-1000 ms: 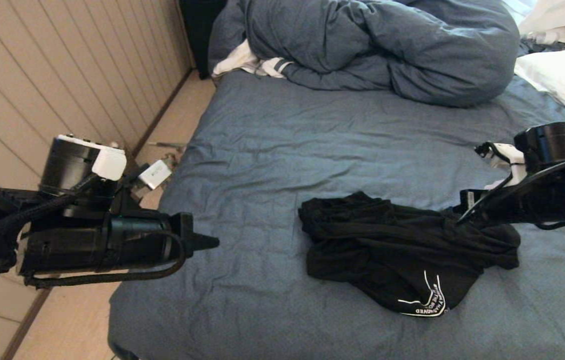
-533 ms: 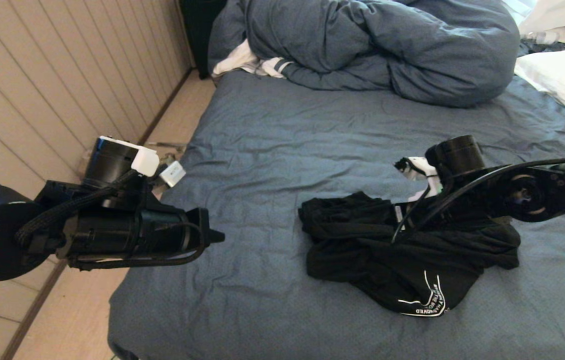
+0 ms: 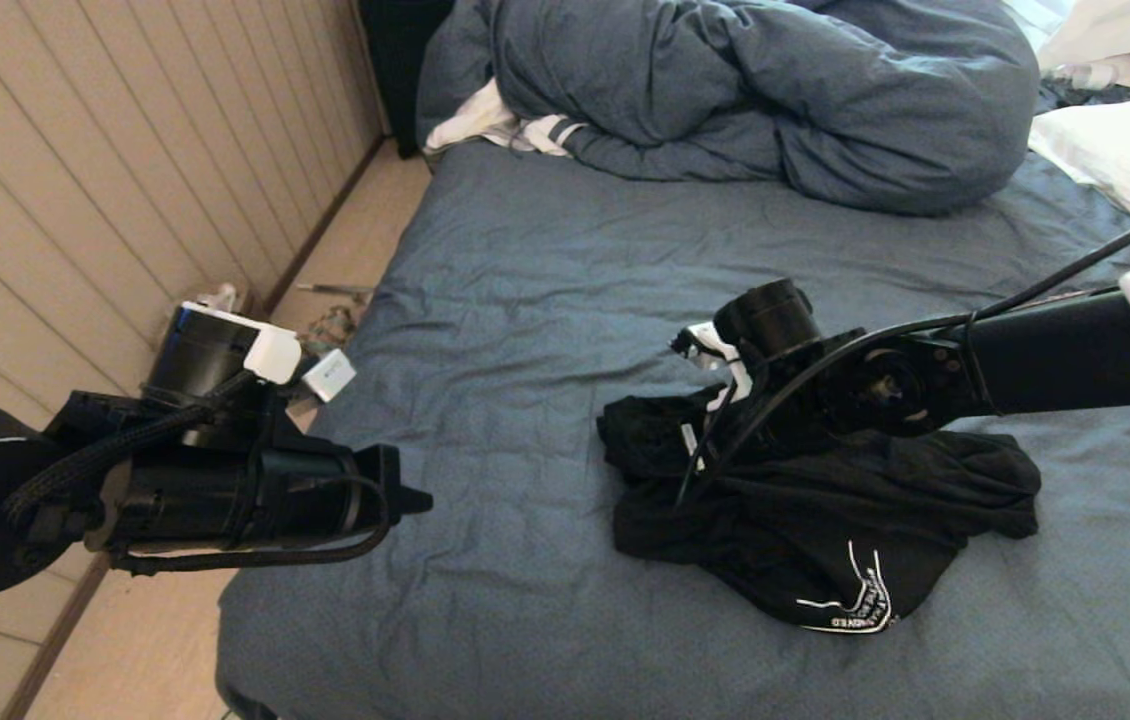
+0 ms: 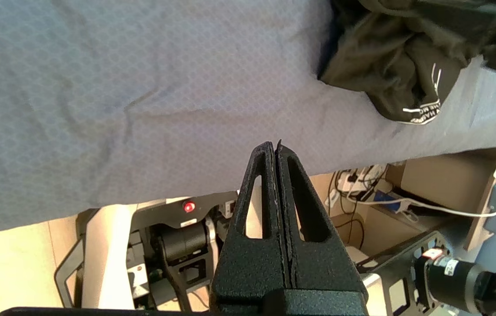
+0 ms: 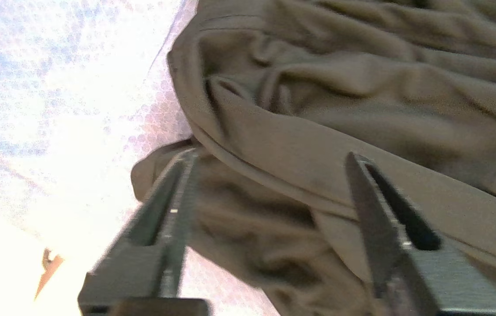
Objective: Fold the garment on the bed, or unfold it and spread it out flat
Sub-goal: Unford the black T-shirt
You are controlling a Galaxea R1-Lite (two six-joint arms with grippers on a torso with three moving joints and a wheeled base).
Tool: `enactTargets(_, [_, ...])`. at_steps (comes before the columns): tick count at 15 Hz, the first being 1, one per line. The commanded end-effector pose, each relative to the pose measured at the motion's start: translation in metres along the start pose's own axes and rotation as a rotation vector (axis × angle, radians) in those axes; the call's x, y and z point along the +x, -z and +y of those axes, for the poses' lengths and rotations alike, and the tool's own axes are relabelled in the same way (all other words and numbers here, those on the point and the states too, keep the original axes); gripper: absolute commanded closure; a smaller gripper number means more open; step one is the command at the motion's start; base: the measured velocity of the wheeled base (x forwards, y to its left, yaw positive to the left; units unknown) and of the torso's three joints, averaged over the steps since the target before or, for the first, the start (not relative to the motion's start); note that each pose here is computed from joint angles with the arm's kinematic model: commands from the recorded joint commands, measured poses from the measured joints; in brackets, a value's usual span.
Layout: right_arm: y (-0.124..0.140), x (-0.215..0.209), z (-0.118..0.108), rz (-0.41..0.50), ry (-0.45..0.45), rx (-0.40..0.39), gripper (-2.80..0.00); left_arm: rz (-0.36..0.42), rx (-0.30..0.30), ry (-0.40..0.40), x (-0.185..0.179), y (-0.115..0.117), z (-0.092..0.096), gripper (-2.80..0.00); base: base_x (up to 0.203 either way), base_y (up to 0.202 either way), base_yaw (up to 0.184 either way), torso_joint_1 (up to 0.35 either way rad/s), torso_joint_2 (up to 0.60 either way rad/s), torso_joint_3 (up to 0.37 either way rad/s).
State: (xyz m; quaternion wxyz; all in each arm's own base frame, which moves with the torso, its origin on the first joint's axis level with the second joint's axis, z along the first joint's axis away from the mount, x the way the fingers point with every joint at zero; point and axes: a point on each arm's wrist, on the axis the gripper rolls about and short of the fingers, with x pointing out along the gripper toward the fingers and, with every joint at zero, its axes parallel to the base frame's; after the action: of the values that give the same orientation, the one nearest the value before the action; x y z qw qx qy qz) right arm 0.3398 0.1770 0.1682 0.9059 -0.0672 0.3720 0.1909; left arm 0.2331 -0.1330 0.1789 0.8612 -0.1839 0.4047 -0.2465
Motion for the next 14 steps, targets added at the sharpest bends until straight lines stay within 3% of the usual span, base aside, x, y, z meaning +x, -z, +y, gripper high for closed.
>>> enactTargets(1, [0.005,0.019,0.007,0.039,0.006,-0.015,-2.80,-0.008,-0.001,0.009,-0.005,0.001,-0.001,0.00,0.000,0.000,0.000,0.000,0.00,0.000])
enactTargets(5, [0.015,0.044,0.007,0.088,0.102,-0.076,-2.80,-0.005,-0.004,0.011,-0.005,0.001,-0.001,0.00,0.000,0.000,0.000,0.000,0.00,0.000])
enactTargets(6, [0.015,0.045,0.006,0.089,0.122,-0.083,0.00,0.000,-0.005,0.011,-0.004,0.002,0.000,0.00,0.000,0.000,0.000,0.000,0.00,0.000])
enactTargets(14, [0.011,0.007,0.008,0.038,0.138,-0.101,0.00,0.000,-0.003,0.011,-0.007,0.005,0.000,0.00,0.000,0.000,0.000,0.000,0.00,0.000])
